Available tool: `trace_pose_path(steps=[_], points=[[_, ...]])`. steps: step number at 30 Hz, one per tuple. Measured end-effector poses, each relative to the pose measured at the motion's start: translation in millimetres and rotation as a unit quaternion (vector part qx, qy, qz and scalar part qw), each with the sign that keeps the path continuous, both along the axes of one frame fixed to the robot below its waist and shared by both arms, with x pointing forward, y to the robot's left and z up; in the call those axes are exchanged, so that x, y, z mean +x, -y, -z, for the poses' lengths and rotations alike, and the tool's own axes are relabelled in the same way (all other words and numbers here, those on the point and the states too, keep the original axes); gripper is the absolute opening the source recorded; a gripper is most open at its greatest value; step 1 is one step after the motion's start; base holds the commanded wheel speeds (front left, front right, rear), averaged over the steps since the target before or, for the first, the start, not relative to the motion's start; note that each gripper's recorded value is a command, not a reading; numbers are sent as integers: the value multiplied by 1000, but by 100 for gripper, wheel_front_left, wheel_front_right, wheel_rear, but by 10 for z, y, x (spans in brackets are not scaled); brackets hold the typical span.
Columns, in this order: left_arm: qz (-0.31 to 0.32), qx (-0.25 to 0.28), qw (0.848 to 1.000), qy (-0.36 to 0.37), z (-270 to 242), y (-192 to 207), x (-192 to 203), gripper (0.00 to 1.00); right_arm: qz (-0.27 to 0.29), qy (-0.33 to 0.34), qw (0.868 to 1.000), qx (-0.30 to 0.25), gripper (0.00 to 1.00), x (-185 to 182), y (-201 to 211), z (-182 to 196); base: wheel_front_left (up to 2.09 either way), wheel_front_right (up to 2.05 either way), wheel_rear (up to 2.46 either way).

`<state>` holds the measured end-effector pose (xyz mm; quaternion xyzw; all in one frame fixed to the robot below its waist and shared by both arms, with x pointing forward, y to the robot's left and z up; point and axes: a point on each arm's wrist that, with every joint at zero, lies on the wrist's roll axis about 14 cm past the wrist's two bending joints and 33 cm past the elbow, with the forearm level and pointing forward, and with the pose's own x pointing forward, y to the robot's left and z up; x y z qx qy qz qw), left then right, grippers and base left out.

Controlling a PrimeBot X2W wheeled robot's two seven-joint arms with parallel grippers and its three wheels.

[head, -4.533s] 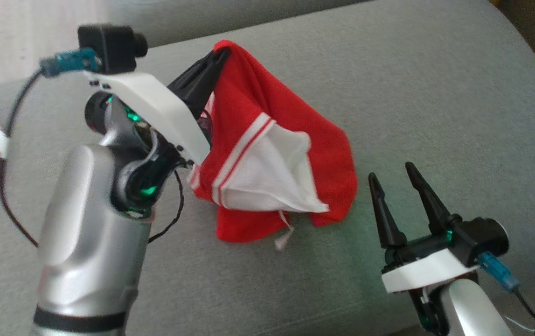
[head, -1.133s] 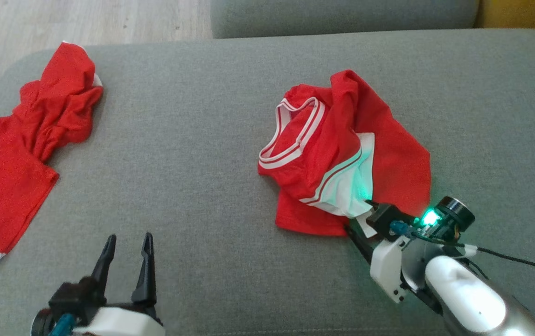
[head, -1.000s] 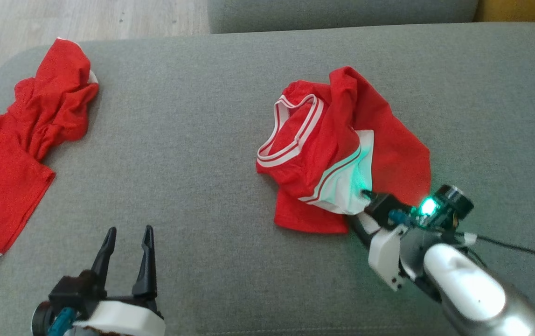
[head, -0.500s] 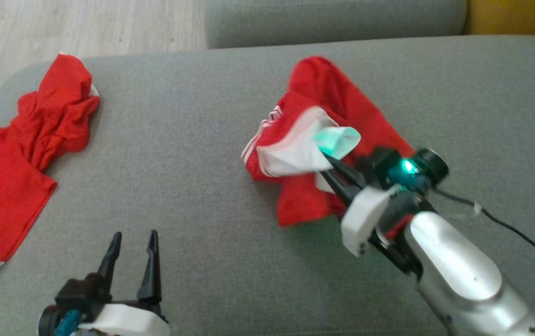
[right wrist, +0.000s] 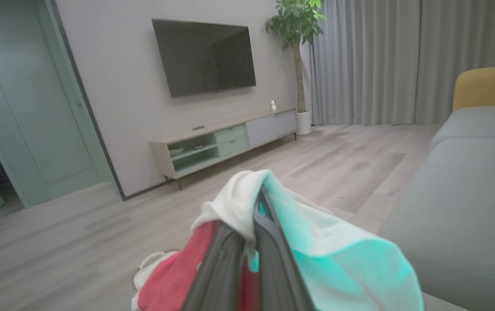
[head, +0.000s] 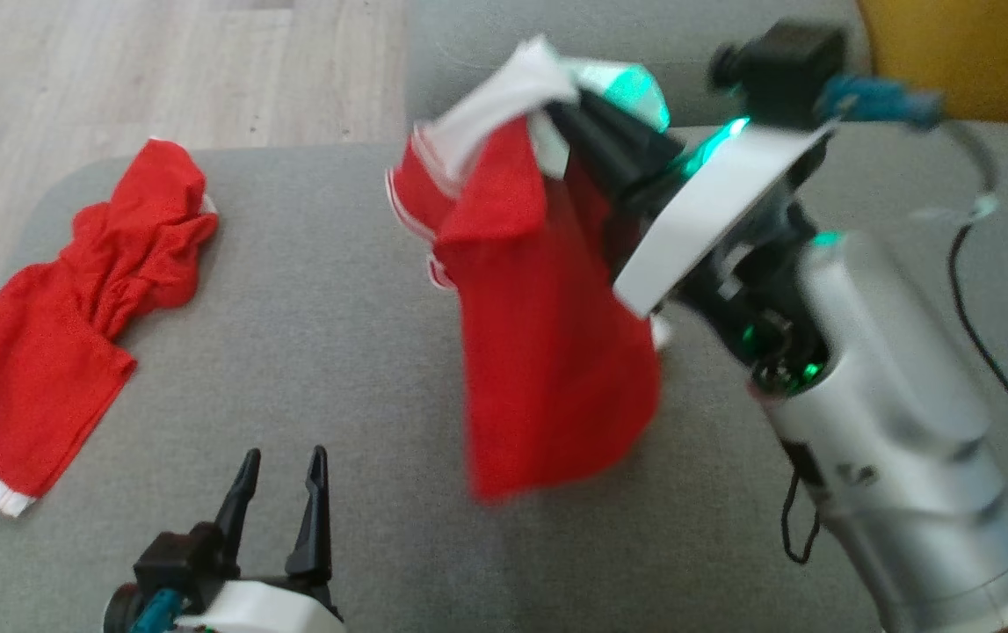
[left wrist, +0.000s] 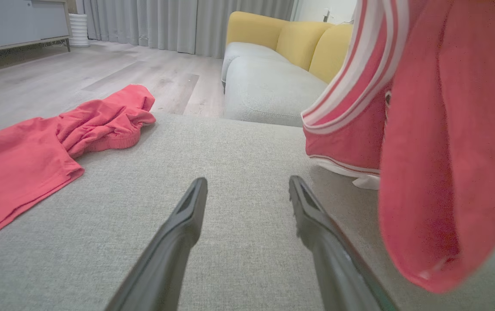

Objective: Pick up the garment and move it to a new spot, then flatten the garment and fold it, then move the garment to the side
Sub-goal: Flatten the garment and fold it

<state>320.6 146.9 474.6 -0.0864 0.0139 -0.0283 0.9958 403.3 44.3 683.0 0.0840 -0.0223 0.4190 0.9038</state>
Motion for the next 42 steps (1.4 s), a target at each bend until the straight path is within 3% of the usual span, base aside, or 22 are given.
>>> trace_pose_path(steps=[6,11,17,21,26,28,33,34,35,36,37,42], points=[[-11,-8,1000,4,-21,-27,-101,100,-70,-25,990,122,0,-172,-112,-459,0,0,0],[-11,-18,1000,6,-36,12,-161,100,-22,-66,976,207,0,163,110,-450,0,0,0],[-14,-17,1000,3,-23,16,-186,100,115,-188,950,223,0,669,585,477,0,0,0],[-10,-19,1000,-2,4,40,-159,100,217,-247,920,212,0,771,1032,1168,0,0,0],[1,-17,1000,-11,46,94,-96,100,333,-293,871,211,0,706,1638,1804,0,0,0],[6,-15,1000,-13,61,113,-69,100,375,-306,851,206,0,641,1867,2001,0,0,0],[17,-12,1000,-18,85,171,-23,100,412,-293,835,216,0,638,2116,2006,0,0,0],[20,-12,1000,-19,90,188,-14,100,415,-289,835,215,26,647,2156,1988,0,0,0],[23,-12,999,-19,90,208,-4,100,421,-285,835,212,43,644,2214,1988,0,0,0],[27,-13,999,-19,93,221,2,100,425,-281,836,202,76,631,2270,2006,0,0,0],[29,-13,999,-19,93,232,7,100,428,-277,840,186,100,612,2326,2033,0,0,0],[31,-13,999,-19,94,247,11,100,426,-225,876,39,100,542,2587,2102,0,0,0]])
